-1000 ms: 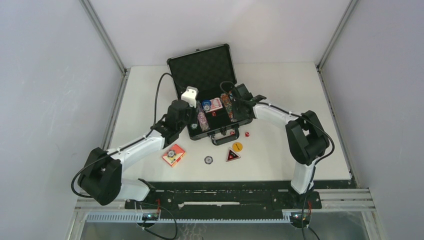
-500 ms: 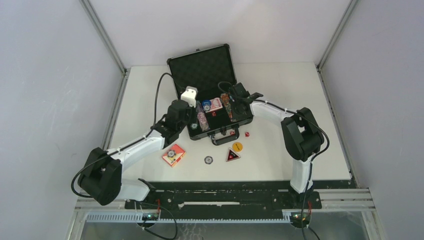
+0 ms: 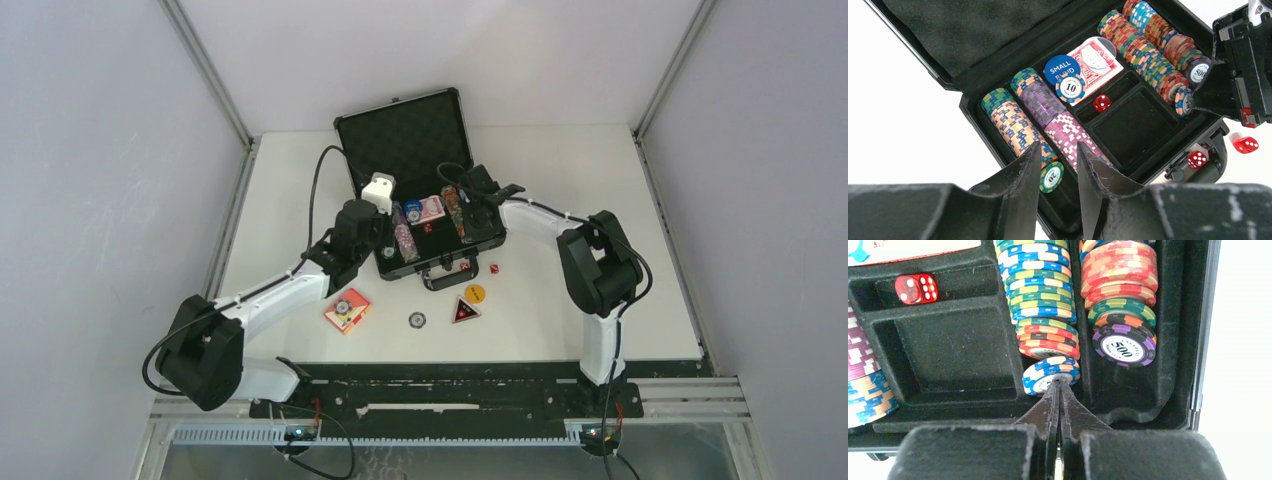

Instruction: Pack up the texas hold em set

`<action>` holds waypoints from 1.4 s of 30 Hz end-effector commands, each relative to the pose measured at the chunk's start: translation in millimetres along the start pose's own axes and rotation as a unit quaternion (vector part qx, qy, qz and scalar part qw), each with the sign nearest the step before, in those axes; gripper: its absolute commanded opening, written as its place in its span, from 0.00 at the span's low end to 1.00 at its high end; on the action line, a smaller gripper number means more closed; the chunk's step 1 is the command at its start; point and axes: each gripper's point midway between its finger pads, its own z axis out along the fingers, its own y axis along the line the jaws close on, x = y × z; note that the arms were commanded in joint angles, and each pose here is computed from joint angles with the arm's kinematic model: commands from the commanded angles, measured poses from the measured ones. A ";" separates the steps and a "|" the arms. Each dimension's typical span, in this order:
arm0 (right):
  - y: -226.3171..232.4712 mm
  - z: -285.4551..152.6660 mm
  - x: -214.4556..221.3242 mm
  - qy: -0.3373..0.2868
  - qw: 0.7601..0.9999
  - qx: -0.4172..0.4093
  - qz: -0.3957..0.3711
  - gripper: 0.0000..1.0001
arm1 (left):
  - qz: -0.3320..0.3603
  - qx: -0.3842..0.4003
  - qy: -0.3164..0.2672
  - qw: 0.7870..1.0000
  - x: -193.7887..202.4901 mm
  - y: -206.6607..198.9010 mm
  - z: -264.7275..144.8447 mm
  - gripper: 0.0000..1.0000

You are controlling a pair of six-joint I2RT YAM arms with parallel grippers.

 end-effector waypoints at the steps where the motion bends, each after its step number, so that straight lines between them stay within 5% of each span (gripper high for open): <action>1: -1.5 3.0 -17.3 -0.016 1.000 -0.004 0.000 0.00 | -0.007 -0.001 -0.027 1.000 -12.0 -0.9 -4.9 0.37; 42: 15.9 10.7 -48.1 -0.058 0.996 -0.061 0.008 0.00 | -0.004 -0.009 -0.023 1.000 -9.9 2.7 -6.1 0.37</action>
